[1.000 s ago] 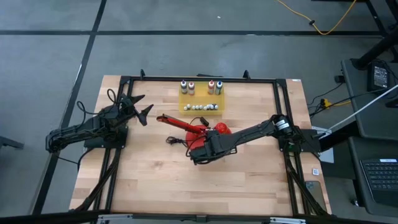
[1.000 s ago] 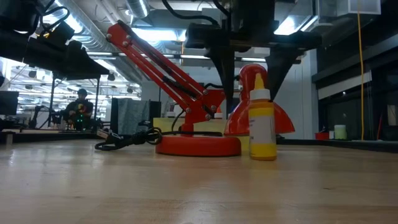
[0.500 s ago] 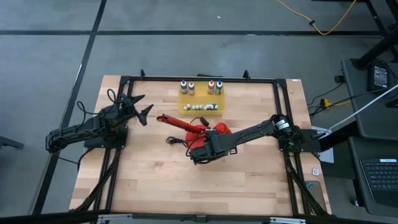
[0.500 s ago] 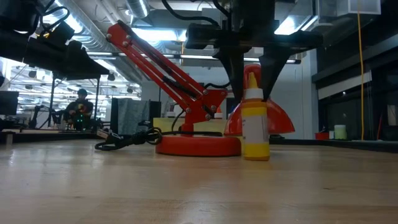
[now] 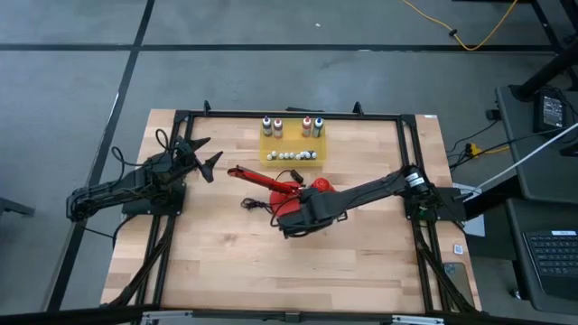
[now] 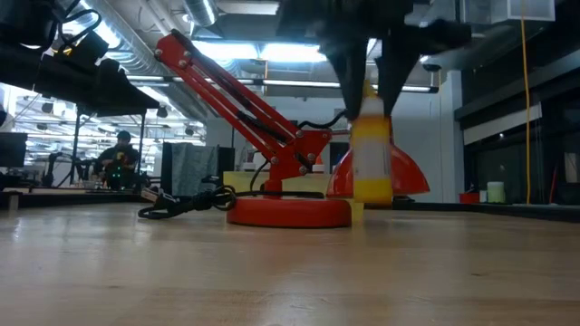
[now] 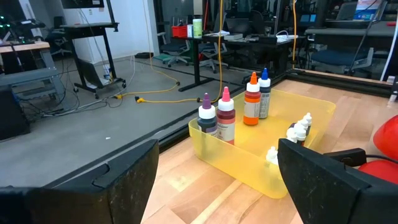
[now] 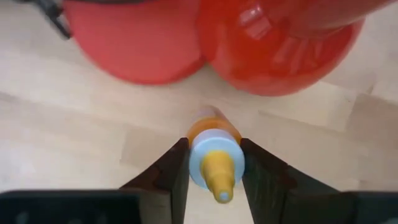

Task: Pick & Place food coloring
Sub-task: Put the yellow food coloring bottle into the yellow bin

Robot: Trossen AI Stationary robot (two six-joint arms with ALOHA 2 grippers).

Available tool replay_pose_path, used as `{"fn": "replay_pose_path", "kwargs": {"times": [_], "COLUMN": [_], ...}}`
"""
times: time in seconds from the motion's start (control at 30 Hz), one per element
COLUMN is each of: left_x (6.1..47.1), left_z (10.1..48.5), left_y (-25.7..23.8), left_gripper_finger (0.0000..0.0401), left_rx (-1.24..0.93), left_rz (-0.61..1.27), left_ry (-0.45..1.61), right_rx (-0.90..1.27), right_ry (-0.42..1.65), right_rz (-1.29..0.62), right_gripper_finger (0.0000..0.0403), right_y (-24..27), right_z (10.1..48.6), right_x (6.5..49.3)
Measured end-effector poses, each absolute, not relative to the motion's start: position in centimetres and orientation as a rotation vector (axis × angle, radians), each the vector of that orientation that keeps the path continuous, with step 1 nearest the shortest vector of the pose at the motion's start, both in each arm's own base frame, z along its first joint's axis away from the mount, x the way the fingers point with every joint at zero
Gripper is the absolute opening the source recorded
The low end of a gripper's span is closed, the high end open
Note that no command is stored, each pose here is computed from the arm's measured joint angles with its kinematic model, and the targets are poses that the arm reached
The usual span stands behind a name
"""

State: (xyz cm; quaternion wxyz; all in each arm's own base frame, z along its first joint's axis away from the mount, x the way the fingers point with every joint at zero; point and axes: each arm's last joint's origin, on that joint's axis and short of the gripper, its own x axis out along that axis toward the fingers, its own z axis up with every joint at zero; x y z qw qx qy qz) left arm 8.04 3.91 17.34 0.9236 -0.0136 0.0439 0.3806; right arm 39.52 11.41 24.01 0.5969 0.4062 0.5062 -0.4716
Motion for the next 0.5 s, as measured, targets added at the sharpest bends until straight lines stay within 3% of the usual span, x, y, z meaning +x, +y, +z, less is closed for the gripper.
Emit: {"fn": "replay_pose_path", "kwargs": {"times": [0.5], "left_x": [8.0], "left_z": [17.3], "left_y": [3.9], "left_gripper_finger": [0.0319], "left_rx": [-0.028], "left_rz": [0.781], "left_ry": [0.091], "right_rx": [0.686], "right_ry": [1.204], "right_rz": [-0.67], "right_gripper_finger": [0.0124], "right_y": [9.2], "right_z": [34.2], "right_x": [39.3]}}
